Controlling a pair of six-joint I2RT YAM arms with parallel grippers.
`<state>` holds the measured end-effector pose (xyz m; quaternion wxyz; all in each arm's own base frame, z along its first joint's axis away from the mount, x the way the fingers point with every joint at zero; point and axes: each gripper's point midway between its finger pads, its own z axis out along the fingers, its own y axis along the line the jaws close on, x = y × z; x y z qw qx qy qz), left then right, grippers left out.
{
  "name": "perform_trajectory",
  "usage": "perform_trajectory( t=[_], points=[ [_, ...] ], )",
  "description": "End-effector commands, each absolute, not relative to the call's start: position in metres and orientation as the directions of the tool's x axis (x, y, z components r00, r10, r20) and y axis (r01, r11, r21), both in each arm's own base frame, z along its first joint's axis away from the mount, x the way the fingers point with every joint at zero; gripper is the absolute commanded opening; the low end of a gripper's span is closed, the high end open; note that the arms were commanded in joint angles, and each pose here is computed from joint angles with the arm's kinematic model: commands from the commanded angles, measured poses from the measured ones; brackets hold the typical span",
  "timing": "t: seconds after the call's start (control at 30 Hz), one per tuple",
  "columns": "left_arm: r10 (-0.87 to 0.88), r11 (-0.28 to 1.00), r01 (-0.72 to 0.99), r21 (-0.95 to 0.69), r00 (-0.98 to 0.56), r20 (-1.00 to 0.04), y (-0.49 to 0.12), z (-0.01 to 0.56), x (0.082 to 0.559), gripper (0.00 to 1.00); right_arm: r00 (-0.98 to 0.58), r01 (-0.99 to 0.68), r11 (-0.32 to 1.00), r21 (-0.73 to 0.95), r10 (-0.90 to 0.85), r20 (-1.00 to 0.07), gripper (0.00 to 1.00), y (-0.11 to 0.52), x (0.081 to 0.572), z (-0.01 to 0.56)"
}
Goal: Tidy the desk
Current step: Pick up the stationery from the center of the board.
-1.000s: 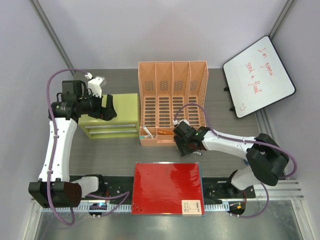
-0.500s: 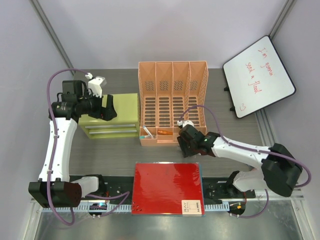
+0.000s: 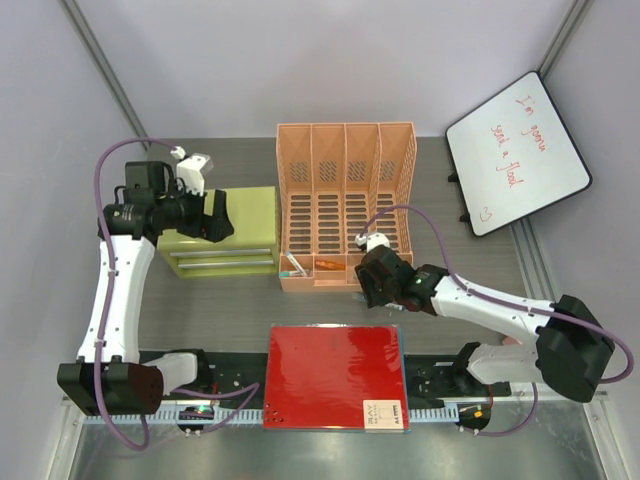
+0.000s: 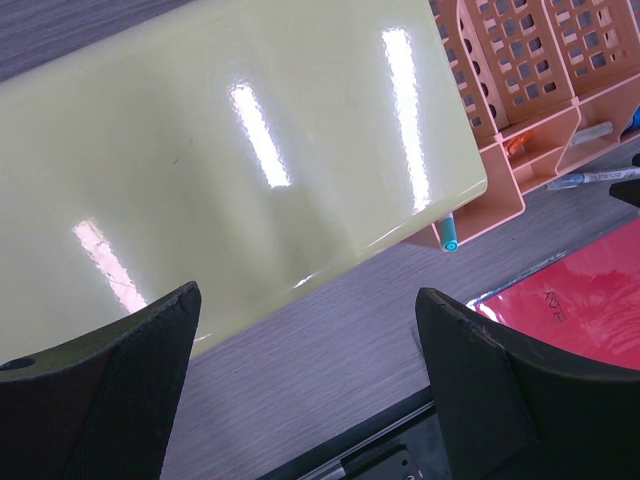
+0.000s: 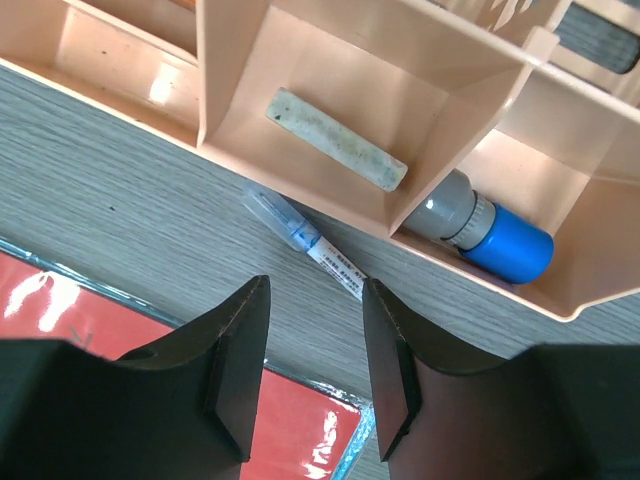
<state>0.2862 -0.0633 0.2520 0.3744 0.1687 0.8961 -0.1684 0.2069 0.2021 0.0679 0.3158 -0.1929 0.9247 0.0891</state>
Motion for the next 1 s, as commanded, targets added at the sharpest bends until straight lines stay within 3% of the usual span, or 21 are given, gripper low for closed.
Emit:
perform_trajectory(
  t=[0.0,0.33,0.8,0.93,0.97],
  points=[
    [0.186,0.879,0.451,-0.155,-0.624,-0.759,-0.063,0.256,0.291,0.89,-0.726,-0.377,0.925,0.054,-0.258,-0.637,0.48,0.208,0.214,0.068],
    [0.19,0.878,0.454,-0.15,-0.619,-0.762,-0.059,0.258,0.29,0.89,-0.75,-0.303,0.953,0.024,-0.223,-0.622,0.49,0.197,0.213,0.039],
    [0.186,0.878,0.454,-0.148,-0.611,-0.77,-0.058,0.266,0.292,0.89,-0.806,-0.298,0.949,0.103,-0.193,-0.56,0.49,0.215,0.188,0.01],
    [0.183,0.878,0.454,-0.149,-0.607,-0.773,-0.059,0.269,0.292,0.89,-0.801,-0.327,0.939,0.108,-0.214,-0.559,0.4,0.222,0.178,0.013],
    [0.182,0.878,0.455,-0.148,-0.604,-0.776,-0.059,0.27,0.291,0.89,-0.803,-0.333,0.937,0.107,-0.222,-0.553,0.32,0.223,0.174,0.012]
  ],
)
